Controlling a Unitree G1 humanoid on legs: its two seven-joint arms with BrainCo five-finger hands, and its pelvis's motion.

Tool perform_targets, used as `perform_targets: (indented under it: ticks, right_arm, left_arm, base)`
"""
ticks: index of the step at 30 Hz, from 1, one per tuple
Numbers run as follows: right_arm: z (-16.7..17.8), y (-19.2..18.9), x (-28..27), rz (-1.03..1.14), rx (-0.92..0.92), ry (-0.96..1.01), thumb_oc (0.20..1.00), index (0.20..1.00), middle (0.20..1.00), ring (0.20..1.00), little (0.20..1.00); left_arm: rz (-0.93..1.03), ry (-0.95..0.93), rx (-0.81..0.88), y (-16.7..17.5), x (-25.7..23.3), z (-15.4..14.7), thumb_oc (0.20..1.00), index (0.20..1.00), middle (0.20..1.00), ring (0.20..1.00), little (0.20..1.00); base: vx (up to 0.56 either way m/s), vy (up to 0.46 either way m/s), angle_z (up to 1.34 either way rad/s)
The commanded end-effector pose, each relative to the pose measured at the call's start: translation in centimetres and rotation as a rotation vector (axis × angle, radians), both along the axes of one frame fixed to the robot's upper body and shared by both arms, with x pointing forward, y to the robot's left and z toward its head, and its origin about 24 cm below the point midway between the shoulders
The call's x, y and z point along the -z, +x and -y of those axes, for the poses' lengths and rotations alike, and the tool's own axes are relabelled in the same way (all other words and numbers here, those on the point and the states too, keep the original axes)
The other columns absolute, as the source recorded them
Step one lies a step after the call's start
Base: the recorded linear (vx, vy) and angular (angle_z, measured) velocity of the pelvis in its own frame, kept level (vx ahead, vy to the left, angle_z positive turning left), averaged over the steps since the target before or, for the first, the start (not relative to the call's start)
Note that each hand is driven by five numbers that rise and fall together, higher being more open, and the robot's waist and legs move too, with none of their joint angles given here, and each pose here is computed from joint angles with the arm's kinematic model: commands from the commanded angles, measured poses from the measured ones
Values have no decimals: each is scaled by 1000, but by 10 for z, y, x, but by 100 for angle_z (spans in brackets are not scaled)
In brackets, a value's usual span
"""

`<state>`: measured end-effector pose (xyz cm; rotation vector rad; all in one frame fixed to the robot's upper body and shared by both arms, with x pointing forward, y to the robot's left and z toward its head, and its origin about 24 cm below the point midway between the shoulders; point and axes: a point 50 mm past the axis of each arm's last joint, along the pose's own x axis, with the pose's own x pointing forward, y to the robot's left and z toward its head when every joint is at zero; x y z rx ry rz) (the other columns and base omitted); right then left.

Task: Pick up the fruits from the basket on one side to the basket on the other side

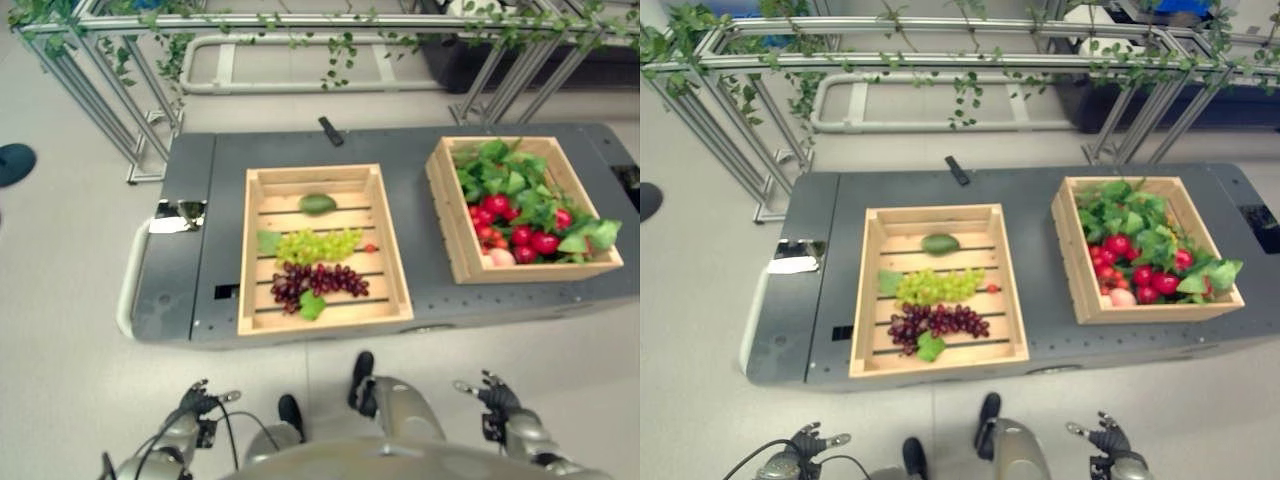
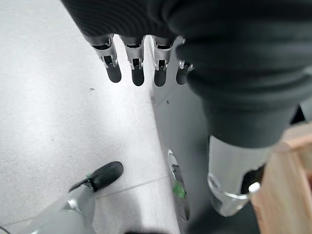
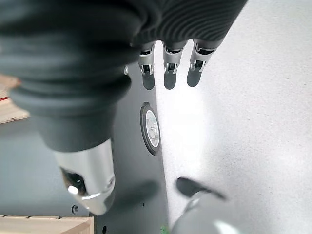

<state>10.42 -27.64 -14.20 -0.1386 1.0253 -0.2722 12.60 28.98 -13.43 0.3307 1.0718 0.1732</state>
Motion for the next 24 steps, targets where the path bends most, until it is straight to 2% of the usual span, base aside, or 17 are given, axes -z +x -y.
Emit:
perform_targets:
  ticks: [1, 4, 10, 16, 18, 19, 20, 21, 22, 24]
  right_arm:
    - [8, 26, -13, 93, -45, -40, 1000, 1000, 1000, 1000, 1000]
    - [20, 26, -19, 119, -12, -79, 1000, 1000, 1000, 1000, 1000]
    - [26, 33, -24, 134, -16, -106, 1000, 1000, 1000, 1000, 1000]
    - [24, 36, -24, 120, -66, -130, 1000, 1000, 1000, 1000, 1000]
    - [24, 36, -24, 116, -70, -135, 1000, 1000, 1000, 1000, 1000]
    - [24, 39, -25, 118, -87, -145, 1000, 1000, 1000, 1000, 1000]
    - [24, 39, -25, 118, -87, -145, 1000, 1000, 1000, 1000, 1000]
    - [24, 43, -27, 138, -96, -150, 1000, 1000, 1000, 1000, 1000]
    - [24, 43, -27, 138, -96, -150, 1000, 1000, 1000, 1000, 1000]
    - [24, 46, -29, 151, -110, -152, 1000, 1000, 1000, 1000, 1000]
  left_arm:
    - [38, 95, 8, 8, -6, -7, 1000, 1000, 1000, 1000, 1000]
    - [37, -3, 53, -4, 11, 34, 1000, 1000, 1000, 1000, 1000]
    - [68, 8, 58, 7, 7, 33, 1000, 1000, 1000, 1000, 1000]
    - [39, 20, 66, -6, 11, 33, 1000, 1000, 1000, 1000, 1000]
    - [74, 24, 86, 1, 8, 34, 1000, 1000, 1000, 1000, 1000]
    - [168, 37, 133, 23, -3, 36, 1000, 1000, 1000, 1000, 1000]
    - [168, 38, 133, 23, -3, 36, 1000, 1000, 1000, 1000, 1000]
    - [319, 55, 188, 52, -23, 37, 1000, 1000, 1000, 1000, 1000]
    - [318, 56, 187, 51, -24, 37, 1000, 1000, 1000, 1000, 1000]
    - [482, 95, 269, 81, -54, 36, 1000, 1000, 1000, 1000, 1000]
  base:
    - [148, -123, 11]
    - [112, -155, 14]
    - [15, -63, 11]
    - [170, 93, -13]
    - [79, 71, -45]
    - [31, 50, -16]
    - [50, 84, -12]
    - [20, 36, -7]
    - [24, 46, 0]
    - [0, 17, 5]
